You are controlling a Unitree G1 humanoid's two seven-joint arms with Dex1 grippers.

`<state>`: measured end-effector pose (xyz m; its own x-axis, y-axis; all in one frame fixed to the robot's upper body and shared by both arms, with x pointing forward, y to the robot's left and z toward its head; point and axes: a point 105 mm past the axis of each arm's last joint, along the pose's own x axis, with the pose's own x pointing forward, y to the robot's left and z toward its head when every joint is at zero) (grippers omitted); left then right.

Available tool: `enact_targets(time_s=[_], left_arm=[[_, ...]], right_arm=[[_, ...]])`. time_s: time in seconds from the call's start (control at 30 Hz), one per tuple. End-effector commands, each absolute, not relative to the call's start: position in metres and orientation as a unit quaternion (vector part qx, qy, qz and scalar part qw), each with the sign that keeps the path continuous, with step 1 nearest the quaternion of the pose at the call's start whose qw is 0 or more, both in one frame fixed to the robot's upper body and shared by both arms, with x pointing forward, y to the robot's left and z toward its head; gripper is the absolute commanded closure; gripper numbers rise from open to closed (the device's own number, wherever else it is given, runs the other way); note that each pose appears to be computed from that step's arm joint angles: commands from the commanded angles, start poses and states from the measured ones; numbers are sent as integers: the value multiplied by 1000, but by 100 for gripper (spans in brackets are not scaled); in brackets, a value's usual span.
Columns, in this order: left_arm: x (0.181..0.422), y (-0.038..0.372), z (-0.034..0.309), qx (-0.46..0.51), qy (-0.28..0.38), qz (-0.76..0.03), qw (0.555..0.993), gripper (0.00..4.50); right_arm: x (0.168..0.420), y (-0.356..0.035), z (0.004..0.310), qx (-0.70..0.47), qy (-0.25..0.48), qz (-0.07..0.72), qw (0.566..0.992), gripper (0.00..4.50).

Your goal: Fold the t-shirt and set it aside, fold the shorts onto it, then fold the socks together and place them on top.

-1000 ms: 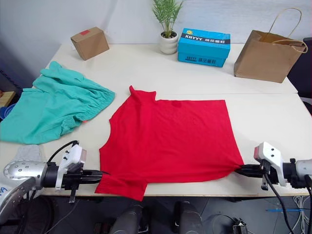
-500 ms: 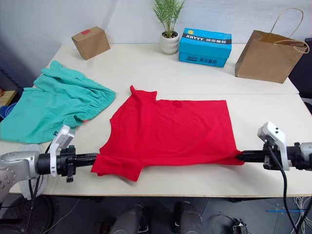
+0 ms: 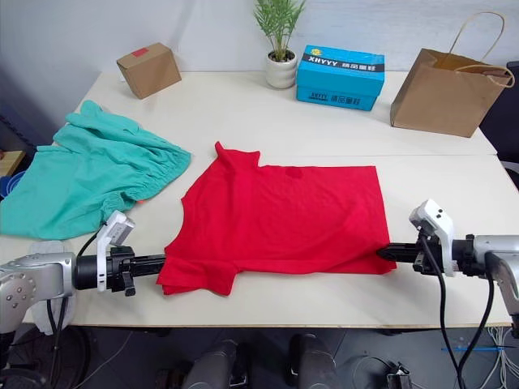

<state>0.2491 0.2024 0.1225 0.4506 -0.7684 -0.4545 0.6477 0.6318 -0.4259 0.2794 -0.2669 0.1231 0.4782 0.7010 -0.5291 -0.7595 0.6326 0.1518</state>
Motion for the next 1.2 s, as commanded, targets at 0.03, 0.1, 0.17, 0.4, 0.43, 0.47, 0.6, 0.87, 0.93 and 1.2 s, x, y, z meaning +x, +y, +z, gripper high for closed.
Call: enact_targets(time_s=[0.03,0.1,0.17,0.4,0.43,0.47,0.6,0.87,0.93,1.2], left_arm=[[253,207,132,-87,294,-415,857,408],[259,209,134,-82,276,-403,869,356],[262,211,135,-78,268,-393,876,292],[264,222,146,-57,225,-369,900,67],[265,223,149,-43,209,-366,906,44],[267,226,152,-11,189,-362,913,5],[269,231,161,94,123,-378,913,2],[218,208,148,283,117,-574,760,2],[215,204,142,313,117,-591,734,2],[212,150,114,345,99,-618,700,2]], right_arm=[[287,-267,135,-50,242,415,876,428],[290,-267,138,-58,221,413,882,378],[291,-267,141,-65,208,412,885,312],[290,-283,157,-100,158,381,906,61],[290,-285,160,-108,149,375,908,35],[292,-287,165,-129,129,365,913,0],[290,-279,175,-173,77,377,906,0],[248,-222,168,-223,32,516,827,0],[240,-215,164,-232,29,538,810,0],[219,-190,147,-240,-14,555,797,0]])
